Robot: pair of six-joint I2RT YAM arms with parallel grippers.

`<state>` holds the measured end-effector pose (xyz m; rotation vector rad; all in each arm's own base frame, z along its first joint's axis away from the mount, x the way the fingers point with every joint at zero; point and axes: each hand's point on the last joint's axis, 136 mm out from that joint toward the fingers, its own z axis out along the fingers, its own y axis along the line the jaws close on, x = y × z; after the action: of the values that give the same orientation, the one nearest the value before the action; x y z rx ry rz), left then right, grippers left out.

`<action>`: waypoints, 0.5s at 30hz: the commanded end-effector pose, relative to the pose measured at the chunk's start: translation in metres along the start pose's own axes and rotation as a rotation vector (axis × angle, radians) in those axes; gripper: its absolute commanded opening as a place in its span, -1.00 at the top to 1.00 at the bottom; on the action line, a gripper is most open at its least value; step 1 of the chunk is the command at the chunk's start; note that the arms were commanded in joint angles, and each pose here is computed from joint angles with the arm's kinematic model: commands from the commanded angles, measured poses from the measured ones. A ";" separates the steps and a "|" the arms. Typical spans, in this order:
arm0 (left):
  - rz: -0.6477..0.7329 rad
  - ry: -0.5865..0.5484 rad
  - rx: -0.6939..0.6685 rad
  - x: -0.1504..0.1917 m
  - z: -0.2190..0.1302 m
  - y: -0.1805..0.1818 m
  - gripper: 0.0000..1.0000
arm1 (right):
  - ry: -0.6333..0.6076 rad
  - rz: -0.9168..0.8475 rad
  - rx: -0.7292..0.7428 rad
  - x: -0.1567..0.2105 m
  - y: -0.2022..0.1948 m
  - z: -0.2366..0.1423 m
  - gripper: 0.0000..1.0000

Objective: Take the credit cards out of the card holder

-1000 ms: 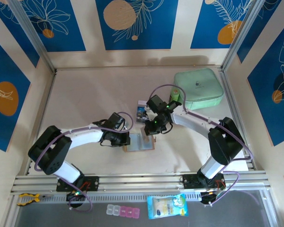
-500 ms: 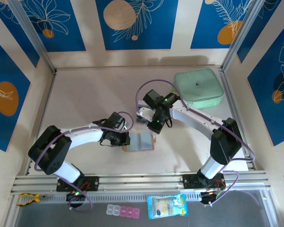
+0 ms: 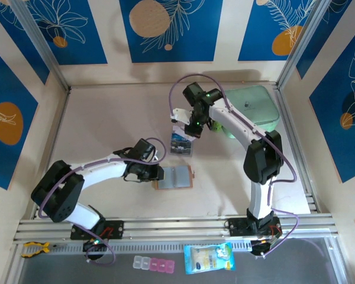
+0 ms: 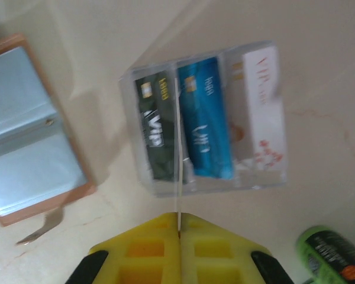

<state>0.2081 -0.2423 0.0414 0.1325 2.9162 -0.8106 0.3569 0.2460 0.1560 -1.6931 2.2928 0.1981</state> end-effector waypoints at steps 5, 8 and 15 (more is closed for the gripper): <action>-0.013 -0.047 -0.020 -0.011 -0.019 -0.001 0.51 | 0.007 -0.030 -0.063 -0.003 -0.022 0.008 1.00; -0.011 -0.066 -0.033 -0.013 -0.024 0.001 0.51 | 0.021 -0.042 -0.055 -0.002 -0.031 0.016 1.00; -0.017 -0.101 -0.054 -0.015 -0.031 0.005 0.51 | 0.029 -0.056 -0.055 -0.001 -0.045 0.033 1.00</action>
<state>0.2160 -0.2281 0.0599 0.0903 2.8635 -0.7492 0.4030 0.2408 0.1279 -1.7606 2.3016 0.2026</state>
